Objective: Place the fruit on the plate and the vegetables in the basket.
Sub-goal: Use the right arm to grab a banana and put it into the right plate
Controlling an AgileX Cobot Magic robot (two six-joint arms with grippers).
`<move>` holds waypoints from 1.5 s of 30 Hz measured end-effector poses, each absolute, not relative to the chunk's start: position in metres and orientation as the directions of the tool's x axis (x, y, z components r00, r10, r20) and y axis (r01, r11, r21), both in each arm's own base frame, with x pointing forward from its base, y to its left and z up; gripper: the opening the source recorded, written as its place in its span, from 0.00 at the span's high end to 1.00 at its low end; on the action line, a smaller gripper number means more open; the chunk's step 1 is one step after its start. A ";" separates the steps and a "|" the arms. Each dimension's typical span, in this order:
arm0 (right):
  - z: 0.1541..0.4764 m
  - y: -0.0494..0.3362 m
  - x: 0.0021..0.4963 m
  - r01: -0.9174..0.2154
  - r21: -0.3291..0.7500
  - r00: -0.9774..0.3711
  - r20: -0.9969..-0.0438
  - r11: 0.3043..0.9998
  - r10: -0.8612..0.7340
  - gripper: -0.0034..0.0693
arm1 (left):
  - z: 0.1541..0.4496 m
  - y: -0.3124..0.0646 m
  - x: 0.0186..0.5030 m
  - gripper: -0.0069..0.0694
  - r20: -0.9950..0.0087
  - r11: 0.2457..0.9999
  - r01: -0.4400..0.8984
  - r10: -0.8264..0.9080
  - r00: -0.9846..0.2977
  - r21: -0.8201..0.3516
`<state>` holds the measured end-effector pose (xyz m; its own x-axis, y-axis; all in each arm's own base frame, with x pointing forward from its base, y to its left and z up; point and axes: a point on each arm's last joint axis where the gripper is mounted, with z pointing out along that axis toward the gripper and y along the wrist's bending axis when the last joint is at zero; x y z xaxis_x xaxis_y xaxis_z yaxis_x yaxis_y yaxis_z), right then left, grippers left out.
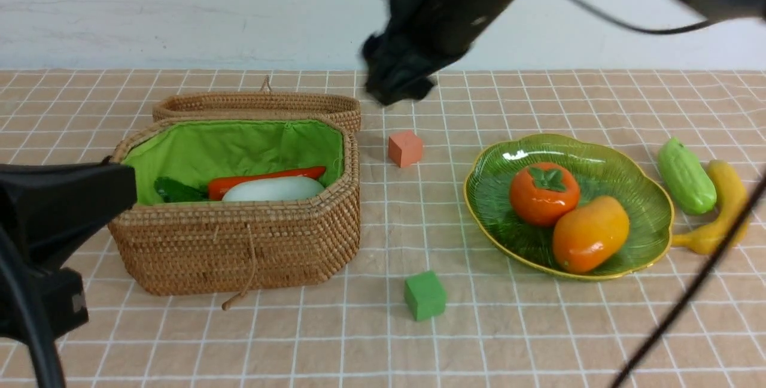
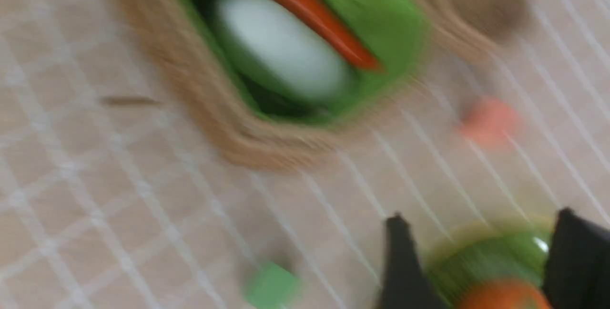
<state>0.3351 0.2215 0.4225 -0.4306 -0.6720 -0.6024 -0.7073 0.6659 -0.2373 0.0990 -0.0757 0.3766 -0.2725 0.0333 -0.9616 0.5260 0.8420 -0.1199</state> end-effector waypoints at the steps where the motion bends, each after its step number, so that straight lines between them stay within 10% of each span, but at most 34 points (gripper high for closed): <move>1: 0.424 0.217 0.336 -0.686 -0.242 -0.449 -0.602 0.686 -0.660 0.53 | 0.377 -0.076 0.099 0.93 -0.962 0.839 0.530 0.033 -0.271 -0.121; 5: 0.434 0.112 0.351 -0.283 -0.144 -0.714 -0.629 0.948 -0.308 0.90 | 0.379 -0.083 0.094 0.93 -0.965 0.787 0.601 0.032 -0.259 -0.135; 8: 0.412 0.044 0.354 -0.034 -0.082 -0.819 -0.568 0.996 -0.074 0.96 | 0.379 -0.085 0.093 0.93 -0.967 0.768 0.629 0.056 -0.249 -0.118; 11: 0.376 -0.011 0.354 0.142 -0.049 -0.880 -0.463 0.989 0.103 0.92 | 0.378 -0.086 0.092 0.93 -0.967 0.757 0.645 0.069 -0.244 -0.108; 17: 0.274 -0.093 0.375 0.417 0.165 -0.851 -0.275 0.894 0.448 0.50 | 0.378 -0.086 0.091 0.93 -0.970 0.751 0.655 0.091 -0.227 -0.083; 25: 0.210 -0.108 0.405 0.419 0.206 -0.845 -0.269 0.884 0.463 0.14 | 0.378 -0.086 0.091 0.93 -0.970 0.750 0.657 0.091 -0.225 -0.081; 45: 0.165 -0.115 0.417 0.386 0.127 -0.882 -0.238 0.914 0.406 0.51 | 0.380 -0.088 0.091 0.92 -0.972 0.743 0.662 0.065 -0.226 -0.104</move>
<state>0.4168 -0.1148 0.1647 -0.8822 0.4063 -0.2380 0.3865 0.9135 0.1269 0.0909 -0.0875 0.3799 -0.2261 0.0651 -0.9719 0.6617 0.7425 -0.1041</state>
